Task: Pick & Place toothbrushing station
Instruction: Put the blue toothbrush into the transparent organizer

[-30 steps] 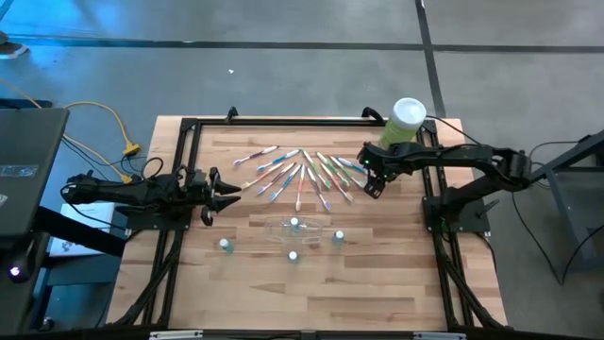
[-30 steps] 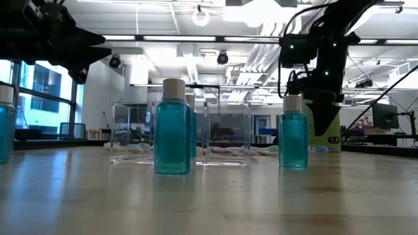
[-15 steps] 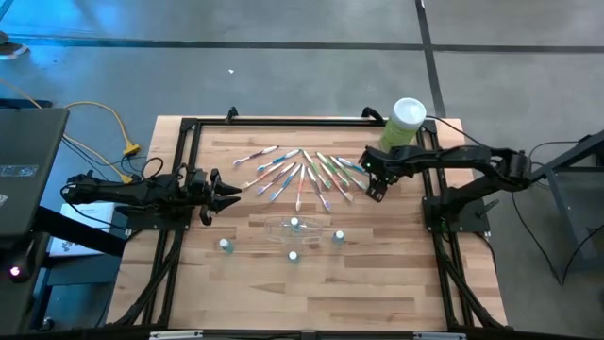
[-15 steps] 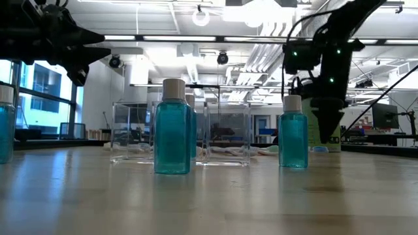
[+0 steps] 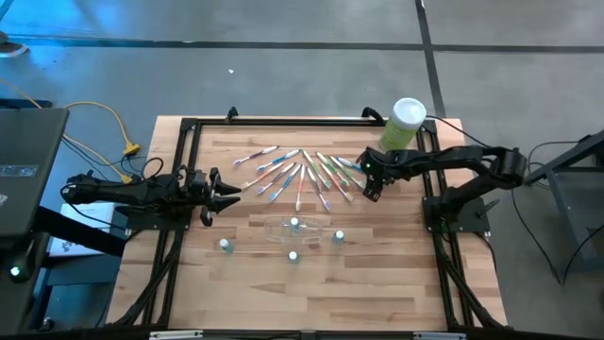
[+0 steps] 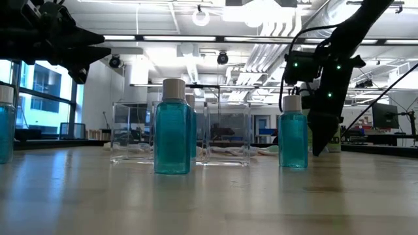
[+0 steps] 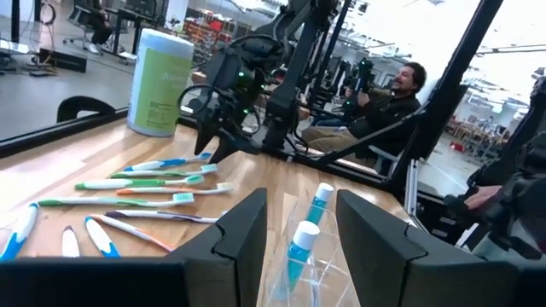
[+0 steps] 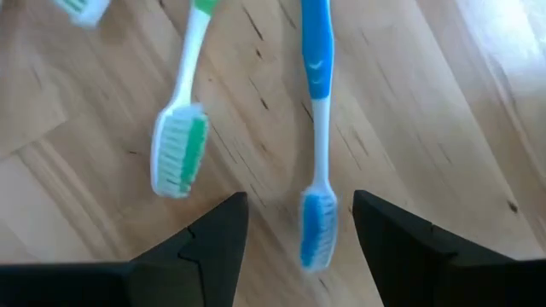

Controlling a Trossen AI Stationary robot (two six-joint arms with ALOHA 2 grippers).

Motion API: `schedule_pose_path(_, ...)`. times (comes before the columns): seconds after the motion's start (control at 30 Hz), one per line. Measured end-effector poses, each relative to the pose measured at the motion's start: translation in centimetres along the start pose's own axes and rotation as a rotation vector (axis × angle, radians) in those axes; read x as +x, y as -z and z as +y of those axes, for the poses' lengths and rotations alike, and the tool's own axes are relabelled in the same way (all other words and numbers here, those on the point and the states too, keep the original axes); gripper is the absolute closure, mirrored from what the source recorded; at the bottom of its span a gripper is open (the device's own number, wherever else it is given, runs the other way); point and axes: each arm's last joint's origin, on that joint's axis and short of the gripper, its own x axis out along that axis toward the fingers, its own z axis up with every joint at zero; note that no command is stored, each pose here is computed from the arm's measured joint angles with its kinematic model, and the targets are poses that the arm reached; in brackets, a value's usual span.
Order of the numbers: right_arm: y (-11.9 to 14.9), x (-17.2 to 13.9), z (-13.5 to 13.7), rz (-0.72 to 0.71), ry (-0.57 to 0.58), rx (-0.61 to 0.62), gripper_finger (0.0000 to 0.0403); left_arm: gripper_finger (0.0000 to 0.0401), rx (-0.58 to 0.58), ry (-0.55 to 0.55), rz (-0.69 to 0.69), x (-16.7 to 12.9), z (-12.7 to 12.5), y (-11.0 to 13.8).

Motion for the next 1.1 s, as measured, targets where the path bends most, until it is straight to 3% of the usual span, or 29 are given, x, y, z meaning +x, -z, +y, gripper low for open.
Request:
schedule_pose_path(0.2,-0.2,0.8,-0.5,0.021,-0.025,0.024,0.022,0.0263,-0.021,0.025,0.01,0.0,-0.1,0.0)
schedule_pose_path(0.3,0.0,0.8,-0.5,0.045,-0.02,0.019,0.0275,0.0263,-0.035,0.025,0.01,0.0,-0.1,0.0)
schedule_pose_path(0.4,0.1,0.8,-0.5,0.052,-0.017,0.016,0.0355,0.0263,-0.035,0.025,0.01,0.0,-0.1,0.0)
schedule_pose_path(0.47,0.1,0.8,-0.5,0.051,-0.011,0.016,0.0383,0.0263,-0.036,0.025,0.01,0.0,-0.1,0.0)
schedule_pose_path(0.73,0.3,0.5,0.0,0.034,0.03,-0.01,0.039,0.0263,-0.014,0.024,0.009,0.0,-0.1,0.0)
schedule_pose_path(1.1,-0.3,-2.5,2.0,-0.075,0.118,-0.075,0.0395,0.0263,-0.036,0.024,0.01,0.0,-0.1,0.0)
